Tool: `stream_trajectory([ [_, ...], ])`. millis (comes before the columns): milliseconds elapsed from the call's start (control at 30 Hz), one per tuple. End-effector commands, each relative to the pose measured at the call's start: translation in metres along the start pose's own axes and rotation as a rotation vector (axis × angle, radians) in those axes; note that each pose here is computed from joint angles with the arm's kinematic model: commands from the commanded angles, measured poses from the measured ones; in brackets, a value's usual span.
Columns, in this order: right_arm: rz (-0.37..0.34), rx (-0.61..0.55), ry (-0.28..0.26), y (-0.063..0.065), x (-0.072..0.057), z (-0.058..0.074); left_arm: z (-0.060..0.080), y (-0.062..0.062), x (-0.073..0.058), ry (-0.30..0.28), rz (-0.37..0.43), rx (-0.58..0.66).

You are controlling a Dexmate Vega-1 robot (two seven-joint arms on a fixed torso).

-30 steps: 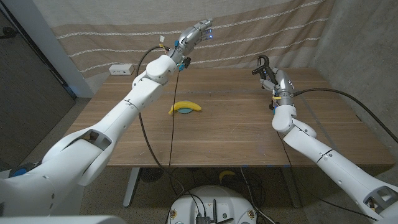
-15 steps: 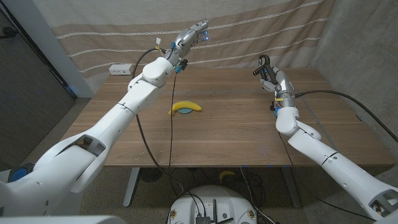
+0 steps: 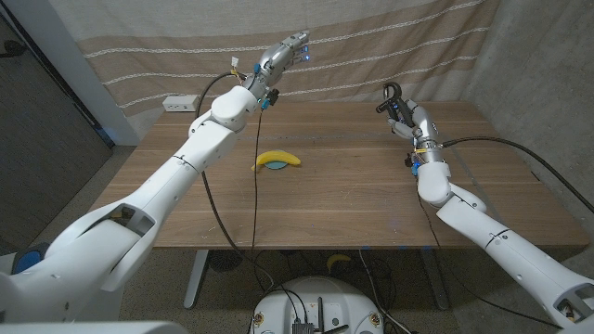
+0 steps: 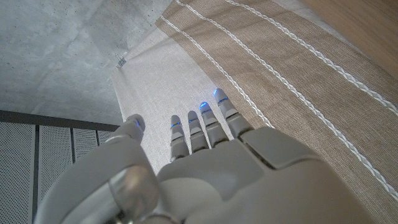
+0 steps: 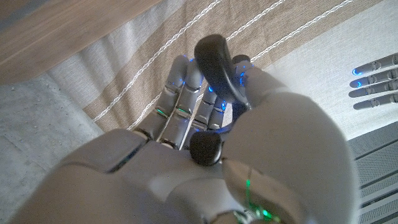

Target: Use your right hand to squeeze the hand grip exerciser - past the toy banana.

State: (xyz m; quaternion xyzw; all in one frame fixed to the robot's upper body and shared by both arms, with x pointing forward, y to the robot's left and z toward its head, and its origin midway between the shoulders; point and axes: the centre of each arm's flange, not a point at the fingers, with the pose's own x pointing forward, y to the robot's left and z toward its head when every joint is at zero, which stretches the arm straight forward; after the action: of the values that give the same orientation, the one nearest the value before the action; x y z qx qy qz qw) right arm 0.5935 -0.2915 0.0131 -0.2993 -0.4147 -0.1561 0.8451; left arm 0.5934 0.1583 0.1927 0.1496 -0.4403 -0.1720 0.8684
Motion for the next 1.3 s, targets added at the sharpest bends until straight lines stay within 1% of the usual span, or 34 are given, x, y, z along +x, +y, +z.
stream_trajectory([
  [33,0.059,0.048,-0.015,-0.006,-0.002,0.001,-0.001,0.008,-0.011,0.009,0.027,0.004],
  [100,0.059,0.057,-0.010,-0.007,-0.003,0.000,-0.002,0.011,-0.015,0.014,0.033,0.004],
  [300,0.066,0.096,0.026,-0.013,-0.005,-0.001,-0.006,0.021,-0.029,0.034,0.058,0.000],
  [367,0.068,0.110,0.041,-0.014,-0.005,-0.001,-0.008,0.024,-0.034,0.038,0.063,-0.007],
  [500,0.075,0.144,0.053,-0.017,-0.005,0.000,-0.015,0.029,-0.043,0.057,0.075,-0.034],
  [667,0.074,0.179,0.054,-0.018,-0.005,0.003,-0.026,0.035,-0.056,0.074,0.085,-0.079],
  [767,0.076,0.210,0.057,-0.018,-0.006,0.004,-0.031,0.038,-0.064,0.075,0.091,-0.091],
  [1000,0.073,0.244,0.054,-0.018,-0.006,0.007,-0.044,0.043,-0.082,0.084,0.104,-0.144],
  [1300,0.077,0.296,0.058,-0.016,-0.006,0.012,-0.059,0.049,-0.099,0.095,0.117,-0.188],
])
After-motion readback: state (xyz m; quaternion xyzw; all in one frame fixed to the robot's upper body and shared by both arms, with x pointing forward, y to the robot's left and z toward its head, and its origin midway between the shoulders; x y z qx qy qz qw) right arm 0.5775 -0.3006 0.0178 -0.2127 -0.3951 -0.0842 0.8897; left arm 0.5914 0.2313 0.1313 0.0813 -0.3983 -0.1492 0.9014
